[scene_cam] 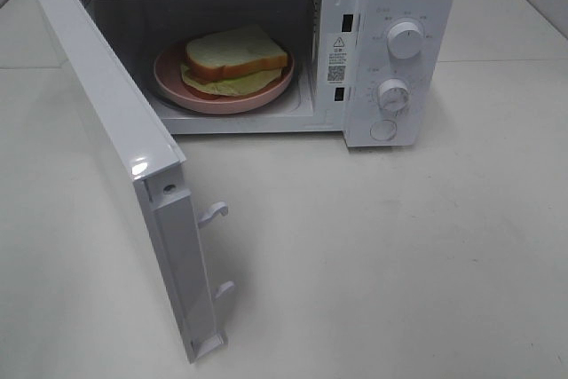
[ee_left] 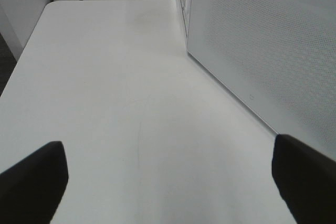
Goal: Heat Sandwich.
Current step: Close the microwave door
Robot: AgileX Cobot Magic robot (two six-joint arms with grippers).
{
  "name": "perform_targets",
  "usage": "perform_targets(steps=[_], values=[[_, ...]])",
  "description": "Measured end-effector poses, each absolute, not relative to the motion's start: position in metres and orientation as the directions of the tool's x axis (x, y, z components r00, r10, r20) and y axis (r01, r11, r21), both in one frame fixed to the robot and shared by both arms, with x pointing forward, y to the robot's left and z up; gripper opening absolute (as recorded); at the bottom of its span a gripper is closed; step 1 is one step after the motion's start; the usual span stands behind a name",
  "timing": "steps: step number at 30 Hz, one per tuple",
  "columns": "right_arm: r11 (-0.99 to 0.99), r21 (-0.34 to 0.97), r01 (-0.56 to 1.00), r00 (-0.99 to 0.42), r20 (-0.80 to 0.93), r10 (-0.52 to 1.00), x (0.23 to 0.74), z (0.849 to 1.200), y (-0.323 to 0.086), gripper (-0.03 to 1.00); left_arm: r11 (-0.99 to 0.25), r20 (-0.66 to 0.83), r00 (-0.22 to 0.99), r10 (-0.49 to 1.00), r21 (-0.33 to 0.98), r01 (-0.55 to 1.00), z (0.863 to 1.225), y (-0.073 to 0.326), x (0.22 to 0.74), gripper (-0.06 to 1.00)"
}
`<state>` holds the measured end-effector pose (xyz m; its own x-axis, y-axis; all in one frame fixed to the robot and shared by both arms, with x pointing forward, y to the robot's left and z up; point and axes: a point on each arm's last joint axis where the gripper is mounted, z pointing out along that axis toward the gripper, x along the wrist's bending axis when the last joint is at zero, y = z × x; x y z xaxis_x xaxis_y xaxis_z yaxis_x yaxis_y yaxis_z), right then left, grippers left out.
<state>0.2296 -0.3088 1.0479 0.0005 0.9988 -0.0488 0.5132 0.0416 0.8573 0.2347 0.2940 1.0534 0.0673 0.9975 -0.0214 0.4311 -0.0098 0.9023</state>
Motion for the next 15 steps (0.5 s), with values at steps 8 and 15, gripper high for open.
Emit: perform_targets(steps=[8,15], values=[[0.042,0.857,0.513,0.001,-0.049,0.999,0.2296,1.0479,-0.3088,0.76,-0.01,-0.021,0.067,0.998,0.902,0.431,1.0534,0.294,0.2347,0.99],[0.042,0.857,0.513,0.001,-0.049,0.999,0.2296,1.0479,-0.3088,0.76,-0.01,-0.021,0.067,0.998,0.902,0.431,1.0534,0.294,0.2347,0.99]])
